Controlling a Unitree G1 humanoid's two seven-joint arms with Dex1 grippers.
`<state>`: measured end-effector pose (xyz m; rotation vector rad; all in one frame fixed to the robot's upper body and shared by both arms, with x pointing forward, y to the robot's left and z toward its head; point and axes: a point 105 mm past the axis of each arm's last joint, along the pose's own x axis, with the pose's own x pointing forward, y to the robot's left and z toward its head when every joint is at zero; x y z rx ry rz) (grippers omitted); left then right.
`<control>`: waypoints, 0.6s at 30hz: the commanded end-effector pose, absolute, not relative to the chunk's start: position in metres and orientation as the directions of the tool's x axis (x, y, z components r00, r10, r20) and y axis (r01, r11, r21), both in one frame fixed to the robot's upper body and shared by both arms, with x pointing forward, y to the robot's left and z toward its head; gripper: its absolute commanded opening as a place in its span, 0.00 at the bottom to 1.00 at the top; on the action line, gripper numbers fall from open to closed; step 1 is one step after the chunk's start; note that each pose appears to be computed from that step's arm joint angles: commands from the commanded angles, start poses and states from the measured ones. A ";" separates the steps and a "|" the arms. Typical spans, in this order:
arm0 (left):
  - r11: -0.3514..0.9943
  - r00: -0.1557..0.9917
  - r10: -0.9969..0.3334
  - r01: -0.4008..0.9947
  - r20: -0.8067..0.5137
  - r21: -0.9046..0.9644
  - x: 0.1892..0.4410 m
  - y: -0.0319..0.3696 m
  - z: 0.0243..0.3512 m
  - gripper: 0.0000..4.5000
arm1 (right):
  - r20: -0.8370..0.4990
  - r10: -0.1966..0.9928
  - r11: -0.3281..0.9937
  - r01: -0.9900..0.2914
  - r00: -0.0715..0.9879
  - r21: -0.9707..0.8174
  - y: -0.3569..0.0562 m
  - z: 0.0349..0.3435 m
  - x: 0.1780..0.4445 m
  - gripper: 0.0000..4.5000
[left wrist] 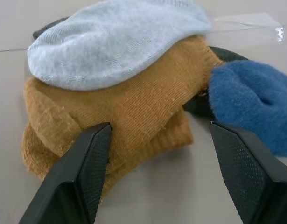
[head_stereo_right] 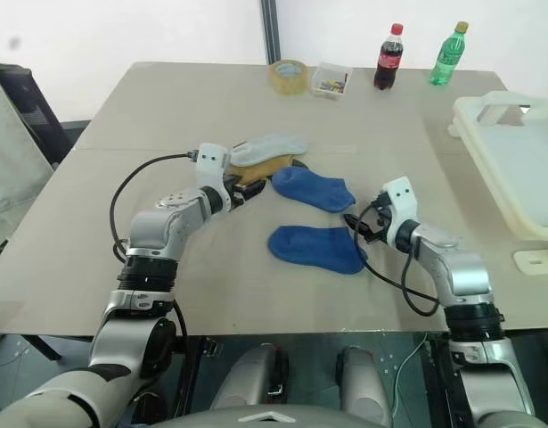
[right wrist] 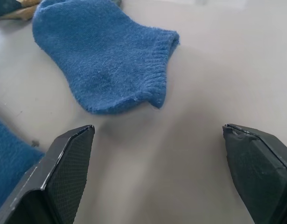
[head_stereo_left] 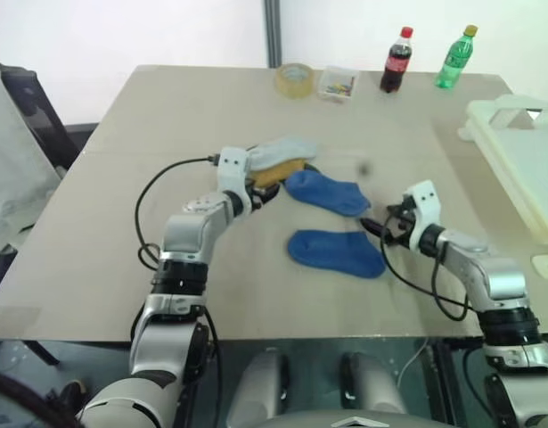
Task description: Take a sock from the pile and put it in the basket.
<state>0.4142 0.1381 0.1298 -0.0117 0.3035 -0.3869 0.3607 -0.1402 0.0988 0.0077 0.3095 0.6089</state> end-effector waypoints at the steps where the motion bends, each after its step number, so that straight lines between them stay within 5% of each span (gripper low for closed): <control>1: 0.925 0.885 -0.377 0.377 -0.272 -0.053 0.416 0.133 0.134 0.82 | -0.297 0.542 0.835 -0.544 0.786 0.083 -0.141 0.101 0.366 0.99; 17: 0.909 0.863 -0.404 0.415 -0.303 -0.031 0.416 0.126 0.124 0.82 | -0.239 0.549 0.831 -0.492 0.801 0.257 -0.128 0.107 0.365 0.99; 18: 0.909 0.862 -0.405 0.416 -0.304 -0.030 0.416 0.125 0.124 0.82 | -0.242 0.546 0.834 -0.490 0.802 0.256 -0.129 0.107 0.365 0.88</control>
